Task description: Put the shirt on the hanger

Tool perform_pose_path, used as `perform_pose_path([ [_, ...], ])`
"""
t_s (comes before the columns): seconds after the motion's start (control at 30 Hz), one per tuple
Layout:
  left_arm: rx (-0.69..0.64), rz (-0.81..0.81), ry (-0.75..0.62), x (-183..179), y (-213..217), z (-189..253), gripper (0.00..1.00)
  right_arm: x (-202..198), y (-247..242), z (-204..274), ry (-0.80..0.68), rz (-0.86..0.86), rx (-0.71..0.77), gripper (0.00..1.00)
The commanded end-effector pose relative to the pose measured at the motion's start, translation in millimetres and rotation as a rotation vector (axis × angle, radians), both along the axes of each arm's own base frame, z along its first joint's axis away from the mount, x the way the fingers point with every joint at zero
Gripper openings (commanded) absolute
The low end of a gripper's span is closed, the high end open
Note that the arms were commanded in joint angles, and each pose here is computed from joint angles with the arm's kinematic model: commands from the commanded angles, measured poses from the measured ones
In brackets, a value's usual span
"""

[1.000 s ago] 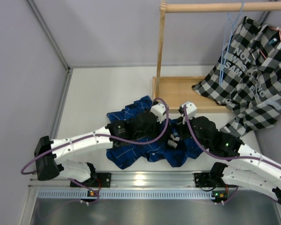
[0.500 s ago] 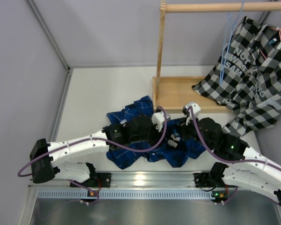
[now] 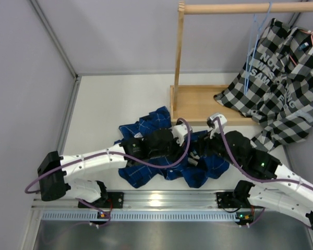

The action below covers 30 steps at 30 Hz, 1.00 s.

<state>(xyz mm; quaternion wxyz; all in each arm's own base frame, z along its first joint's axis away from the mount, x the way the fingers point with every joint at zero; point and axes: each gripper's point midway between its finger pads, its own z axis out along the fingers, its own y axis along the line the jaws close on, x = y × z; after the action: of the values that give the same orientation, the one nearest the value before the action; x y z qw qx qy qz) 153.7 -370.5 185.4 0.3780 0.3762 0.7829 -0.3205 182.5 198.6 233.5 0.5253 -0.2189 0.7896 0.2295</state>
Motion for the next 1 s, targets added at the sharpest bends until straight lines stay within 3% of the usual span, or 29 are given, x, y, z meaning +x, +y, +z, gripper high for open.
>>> perform_pose_path([
  [0.0, -0.089, 0.177, -0.060, 25, 13, 36, 0.00, -4, -10, 50, -0.035, -0.033, 0.114, 0.65],
  [0.1, -0.080, 0.271, -0.037, 30, 26, 34, 0.00, -8, -27, 93, -0.092, -0.078, 0.195, 0.85],
  [0.2, -0.075, 0.278, -0.007, 26, 29, 25, 0.00, -1, -54, 146, -0.162, -0.189, 0.218, 0.88],
  [0.23, -0.072, 0.287, 0.001, 26, 32, 22, 0.00, 15, -65, 151, -0.174, -0.303, 0.158, 0.88],
  [0.27, -0.086, 0.303, 0.014, 25, 35, 22, 0.00, 17, -80, 186, -0.226, -0.357, 0.172, 0.88],
  [0.33, -0.079, 0.324, 0.026, 23, 41, 14, 0.00, 37, -91, 193, -0.228, -0.490, 0.039, 0.88],
  [0.4, -0.087, 0.332, 0.029, 22, 44, 14, 0.00, 39, -107, 230, -0.267, -0.553, 0.027, 0.88],
  [0.5, -0.081, 0.322, 0.035, 20, 45, 11, 0.00, 68, -138, 249, -0.296, -0.754, -0.056, 0.85],
  [0.73, -0.084, 0.318, 0.042, 15, 52, 8, 0.00, 143, -150, 222, -0.146, -0.729, -0.117, 0.76],
  [0.9, -0.054, 0.299, 0.090, 8, 51, -11, 0.00, 172, -174, 211, -0.093, -0.785, -0.127, 0.63],
  [0.97, -0.050, 0.292, 0.109, 5, 50, -15, 0.00, 183, -173, 198, -0.057, -0.758, -0.142, 0.53],
])
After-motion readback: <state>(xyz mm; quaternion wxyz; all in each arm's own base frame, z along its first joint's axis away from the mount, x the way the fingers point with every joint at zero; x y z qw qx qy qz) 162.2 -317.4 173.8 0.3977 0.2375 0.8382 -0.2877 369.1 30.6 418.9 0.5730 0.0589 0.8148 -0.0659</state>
